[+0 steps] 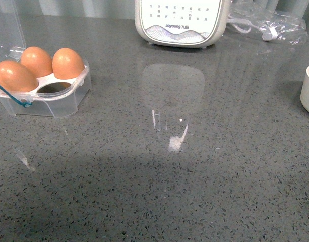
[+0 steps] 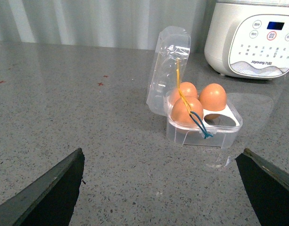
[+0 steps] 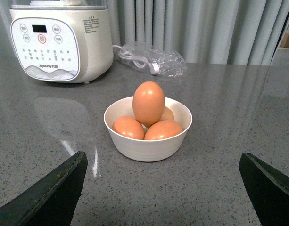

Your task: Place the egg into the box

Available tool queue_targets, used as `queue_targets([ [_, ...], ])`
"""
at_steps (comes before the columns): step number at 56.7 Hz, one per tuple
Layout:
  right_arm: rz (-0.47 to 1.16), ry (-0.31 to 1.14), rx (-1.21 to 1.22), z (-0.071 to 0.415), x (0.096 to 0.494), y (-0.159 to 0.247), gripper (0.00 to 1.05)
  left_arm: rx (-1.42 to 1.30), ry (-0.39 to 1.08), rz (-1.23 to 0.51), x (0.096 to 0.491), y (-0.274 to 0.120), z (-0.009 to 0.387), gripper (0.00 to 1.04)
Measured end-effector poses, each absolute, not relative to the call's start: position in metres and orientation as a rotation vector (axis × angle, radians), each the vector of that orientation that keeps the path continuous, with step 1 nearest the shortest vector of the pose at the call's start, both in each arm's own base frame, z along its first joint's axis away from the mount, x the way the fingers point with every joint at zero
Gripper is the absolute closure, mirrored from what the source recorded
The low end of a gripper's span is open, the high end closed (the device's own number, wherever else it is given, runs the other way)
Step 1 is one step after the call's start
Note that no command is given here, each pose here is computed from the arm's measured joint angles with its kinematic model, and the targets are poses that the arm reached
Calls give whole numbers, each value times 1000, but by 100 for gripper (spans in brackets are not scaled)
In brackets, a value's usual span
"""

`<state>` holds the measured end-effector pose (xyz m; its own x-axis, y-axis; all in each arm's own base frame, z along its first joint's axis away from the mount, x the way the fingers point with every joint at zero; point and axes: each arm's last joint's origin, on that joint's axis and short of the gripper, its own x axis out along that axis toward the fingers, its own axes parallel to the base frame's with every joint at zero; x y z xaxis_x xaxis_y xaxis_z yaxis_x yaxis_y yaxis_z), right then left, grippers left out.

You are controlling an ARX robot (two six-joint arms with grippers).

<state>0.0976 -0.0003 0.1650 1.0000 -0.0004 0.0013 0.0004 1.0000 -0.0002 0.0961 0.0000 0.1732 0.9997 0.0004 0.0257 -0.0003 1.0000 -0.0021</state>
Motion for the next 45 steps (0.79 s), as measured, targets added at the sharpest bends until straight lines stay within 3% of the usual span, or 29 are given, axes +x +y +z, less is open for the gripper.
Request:
queue_targets([
  [45, 0, -1, 0, 165, 98, 0, 7, -2, -26, 0, 96, 0, 173, 7],
])
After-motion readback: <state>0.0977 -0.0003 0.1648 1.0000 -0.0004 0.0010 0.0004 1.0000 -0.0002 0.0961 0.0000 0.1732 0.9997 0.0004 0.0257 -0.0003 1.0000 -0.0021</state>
